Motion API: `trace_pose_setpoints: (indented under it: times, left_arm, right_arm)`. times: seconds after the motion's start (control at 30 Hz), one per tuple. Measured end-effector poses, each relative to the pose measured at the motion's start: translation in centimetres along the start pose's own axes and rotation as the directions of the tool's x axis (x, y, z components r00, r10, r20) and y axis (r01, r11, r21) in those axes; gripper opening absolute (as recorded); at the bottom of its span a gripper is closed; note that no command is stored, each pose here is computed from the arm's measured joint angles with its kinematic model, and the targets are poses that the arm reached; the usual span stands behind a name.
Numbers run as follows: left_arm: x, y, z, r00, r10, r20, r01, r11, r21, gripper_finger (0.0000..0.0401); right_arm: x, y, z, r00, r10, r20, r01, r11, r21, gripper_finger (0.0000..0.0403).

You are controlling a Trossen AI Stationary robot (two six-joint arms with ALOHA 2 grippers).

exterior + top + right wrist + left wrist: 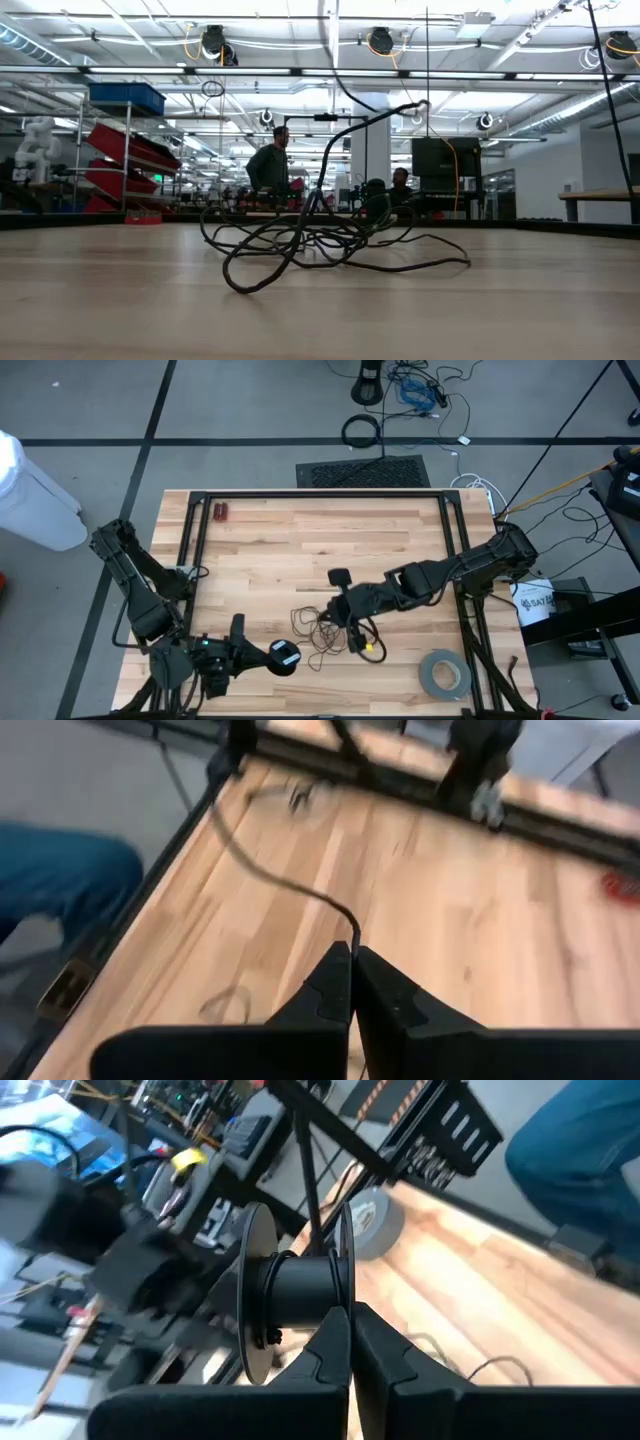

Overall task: Coil cords
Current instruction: Uncoil the black wire from the spool

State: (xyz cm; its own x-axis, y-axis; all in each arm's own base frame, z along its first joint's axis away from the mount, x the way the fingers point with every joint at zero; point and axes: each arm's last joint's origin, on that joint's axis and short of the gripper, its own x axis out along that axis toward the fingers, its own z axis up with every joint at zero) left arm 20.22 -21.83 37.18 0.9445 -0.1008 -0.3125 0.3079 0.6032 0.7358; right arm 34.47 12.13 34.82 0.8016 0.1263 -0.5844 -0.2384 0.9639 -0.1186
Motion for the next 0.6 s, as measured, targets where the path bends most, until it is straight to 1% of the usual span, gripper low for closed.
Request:
trace_pose_setpoints:
  times: [0.1,0.17,0.23,0.37,0.47,0.6]
  left_arm:
    - [-0.3,-0.3,-0.1,0.999,0.026,-0.036,-0.026,0.999,0.021,0.0]
    - [-0.4,-0.4,-0.1,0.998,0.041,-0.049,-0.041,0.999,0.005,0.0]
    - [-0.5,-0.5,-0.3,0.997,0.044,-0.071,-0.045,0.999,-0.002,0.0]
    - [-0.5,-0.7,-1.0,0.988,0.062,-0.14,-0.064,0.998,-0.012,0.0]
    - [-0.4,-0.7,-1.5,0.982,0.061,-0.176,-0.066,0.998,-0.023,0.0]
    - [-0.3,-0.6,-1.5,0.982,0.062,-0.18,-0.07,0.997,-0.038,0.0]
  right_arm:
    - [-0.2,1.0,-0.7,0.997,0.02,-0.073,-0.02,1.0,-0.005,0.0]
    - [-0.4,1.6,-1.3,0.992,0.008,-0.13,-0.008,1.0,-0.003,0.0]
    - [-0.6,2.0,-1.9,0.981,-0.042,-0.188,0.043,0.999,0.002,0.0]
    - [-1.1,2.5,-3.0,0.945,-0.149,-0.29,0.159,0.987,0.008,0.0]
    - [-1.4,2.9,-3.4,0.93,-0.177,-0.322,0.192,0.981,0.018,0.0]
    - [-1.5,3.5,-3.4,0.936,-0.165,-0.312,0.178,0.984,0.013,0.0]
